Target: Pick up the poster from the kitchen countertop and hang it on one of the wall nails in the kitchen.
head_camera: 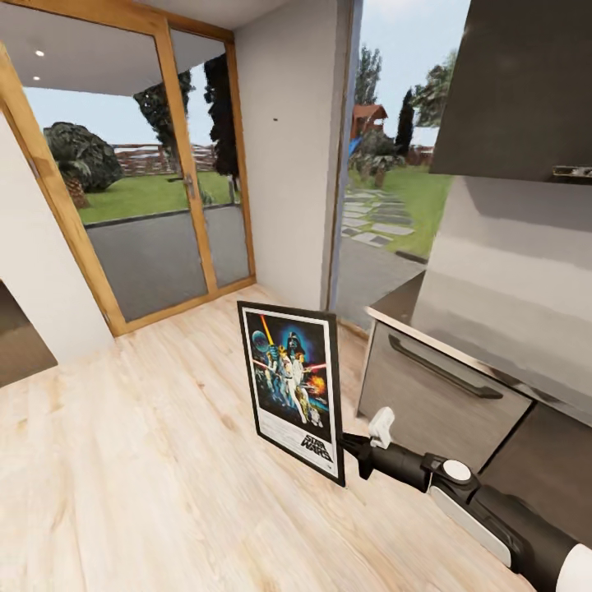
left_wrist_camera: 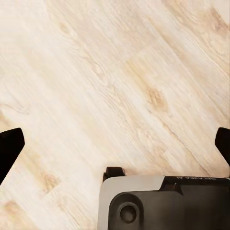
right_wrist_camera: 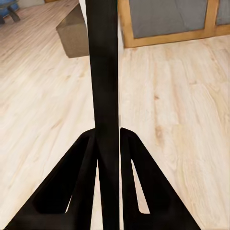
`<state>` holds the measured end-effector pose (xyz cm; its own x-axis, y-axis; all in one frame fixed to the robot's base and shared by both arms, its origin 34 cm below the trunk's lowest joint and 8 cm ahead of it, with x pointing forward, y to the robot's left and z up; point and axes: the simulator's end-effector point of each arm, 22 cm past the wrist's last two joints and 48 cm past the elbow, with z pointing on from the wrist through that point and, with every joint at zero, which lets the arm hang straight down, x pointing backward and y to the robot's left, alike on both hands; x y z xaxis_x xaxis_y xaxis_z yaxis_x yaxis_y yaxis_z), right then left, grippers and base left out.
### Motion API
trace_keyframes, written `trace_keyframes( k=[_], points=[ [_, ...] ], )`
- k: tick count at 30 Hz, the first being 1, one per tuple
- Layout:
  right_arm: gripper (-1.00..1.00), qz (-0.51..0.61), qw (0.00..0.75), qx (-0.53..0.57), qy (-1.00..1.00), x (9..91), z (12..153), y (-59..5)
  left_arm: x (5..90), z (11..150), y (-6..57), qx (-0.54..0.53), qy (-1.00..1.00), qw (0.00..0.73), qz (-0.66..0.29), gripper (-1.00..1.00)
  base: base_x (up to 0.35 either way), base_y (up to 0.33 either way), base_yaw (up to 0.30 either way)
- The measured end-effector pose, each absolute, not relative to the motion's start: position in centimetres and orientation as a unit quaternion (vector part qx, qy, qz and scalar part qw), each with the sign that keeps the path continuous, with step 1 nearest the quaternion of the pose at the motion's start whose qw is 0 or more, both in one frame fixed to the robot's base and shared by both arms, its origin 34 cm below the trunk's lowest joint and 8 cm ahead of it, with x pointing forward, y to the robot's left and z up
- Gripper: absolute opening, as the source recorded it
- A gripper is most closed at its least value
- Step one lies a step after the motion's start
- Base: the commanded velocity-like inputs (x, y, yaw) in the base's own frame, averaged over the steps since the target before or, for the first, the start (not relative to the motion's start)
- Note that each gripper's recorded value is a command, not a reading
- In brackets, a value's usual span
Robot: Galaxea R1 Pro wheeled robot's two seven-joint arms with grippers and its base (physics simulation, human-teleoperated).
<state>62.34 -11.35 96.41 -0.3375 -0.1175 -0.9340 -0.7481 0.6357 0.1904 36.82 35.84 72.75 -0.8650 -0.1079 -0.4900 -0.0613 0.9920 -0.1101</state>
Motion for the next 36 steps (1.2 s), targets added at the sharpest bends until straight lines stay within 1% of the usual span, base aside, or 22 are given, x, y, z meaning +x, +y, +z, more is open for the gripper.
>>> trace_keyframes(
  k=[16, 36],
  points=[
    [-1.00, 0.316, 0.499, -0.287, 0.754, 62.3, 96.4, -11.4, 36.8, 72.8, 36.0, -0.044, 0.964, 0.257, -0.044, 1.00, 0.252, 0.261, 0.014],
    [-1.00, 0.313, 0.508, -0.290, 0.748, 62.4, 97.7, -11.4, 37.5, 73.5, 36.1, -0.044, 0.961, 0.269, -0.044, 1.00, 0.285, 0.210, 0.000]
  ],
)
